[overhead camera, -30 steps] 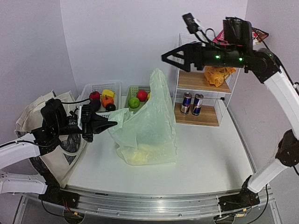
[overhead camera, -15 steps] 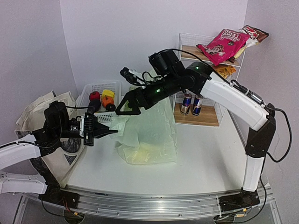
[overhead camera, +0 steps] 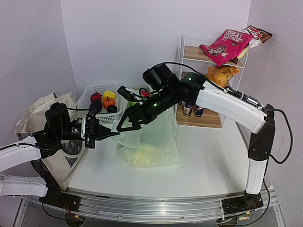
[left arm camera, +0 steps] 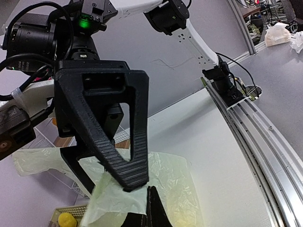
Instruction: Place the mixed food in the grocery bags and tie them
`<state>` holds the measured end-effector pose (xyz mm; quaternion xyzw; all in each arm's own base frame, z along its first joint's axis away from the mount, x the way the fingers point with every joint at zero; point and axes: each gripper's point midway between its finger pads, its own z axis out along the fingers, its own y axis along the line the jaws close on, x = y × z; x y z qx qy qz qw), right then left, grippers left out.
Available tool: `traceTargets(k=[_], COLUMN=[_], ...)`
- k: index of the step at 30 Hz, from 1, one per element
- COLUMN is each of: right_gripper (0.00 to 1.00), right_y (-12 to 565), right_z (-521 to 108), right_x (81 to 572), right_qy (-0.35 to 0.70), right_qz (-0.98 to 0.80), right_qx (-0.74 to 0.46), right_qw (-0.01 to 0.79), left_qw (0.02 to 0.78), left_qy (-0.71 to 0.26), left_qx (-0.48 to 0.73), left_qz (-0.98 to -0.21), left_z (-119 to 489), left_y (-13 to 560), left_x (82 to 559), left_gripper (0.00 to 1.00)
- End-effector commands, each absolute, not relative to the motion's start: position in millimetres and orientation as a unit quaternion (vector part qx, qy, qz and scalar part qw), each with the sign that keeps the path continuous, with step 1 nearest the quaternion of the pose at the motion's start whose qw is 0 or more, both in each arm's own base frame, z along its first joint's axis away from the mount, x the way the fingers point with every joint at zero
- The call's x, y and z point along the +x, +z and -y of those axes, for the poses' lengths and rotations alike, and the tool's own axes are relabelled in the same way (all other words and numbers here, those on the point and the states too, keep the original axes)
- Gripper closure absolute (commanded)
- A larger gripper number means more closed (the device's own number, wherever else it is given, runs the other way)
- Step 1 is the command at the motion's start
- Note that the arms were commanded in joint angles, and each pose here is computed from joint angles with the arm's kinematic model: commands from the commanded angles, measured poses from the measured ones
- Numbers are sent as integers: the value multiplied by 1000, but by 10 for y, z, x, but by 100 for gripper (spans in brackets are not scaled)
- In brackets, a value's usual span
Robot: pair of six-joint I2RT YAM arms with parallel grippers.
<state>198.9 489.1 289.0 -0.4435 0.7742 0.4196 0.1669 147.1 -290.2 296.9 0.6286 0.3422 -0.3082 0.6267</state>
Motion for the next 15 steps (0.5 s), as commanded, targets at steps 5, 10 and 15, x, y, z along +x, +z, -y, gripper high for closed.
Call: traceTargets(k=[5,10,15], right_gripper=[74,100,100], right_y=[2916,3103,3492], right_z=[-4968,-4986,-4974], right_x=[2004,2122,2187], right_qy=[431,422,427], right_qz=[-754,-736,-692], right_qx=[-458,-467,-479], right_qw=[190,247,328], left_qw=[632,626,620], left_qy=[-301,-304,-307], left_qx=[632,633,621], left_qz=[-332,-340,-368], left_z=[2889,2878,2842], left_y=[3010,2992,3005], left_x=[1437,1429,1448], left_gripper=[100,100,88])
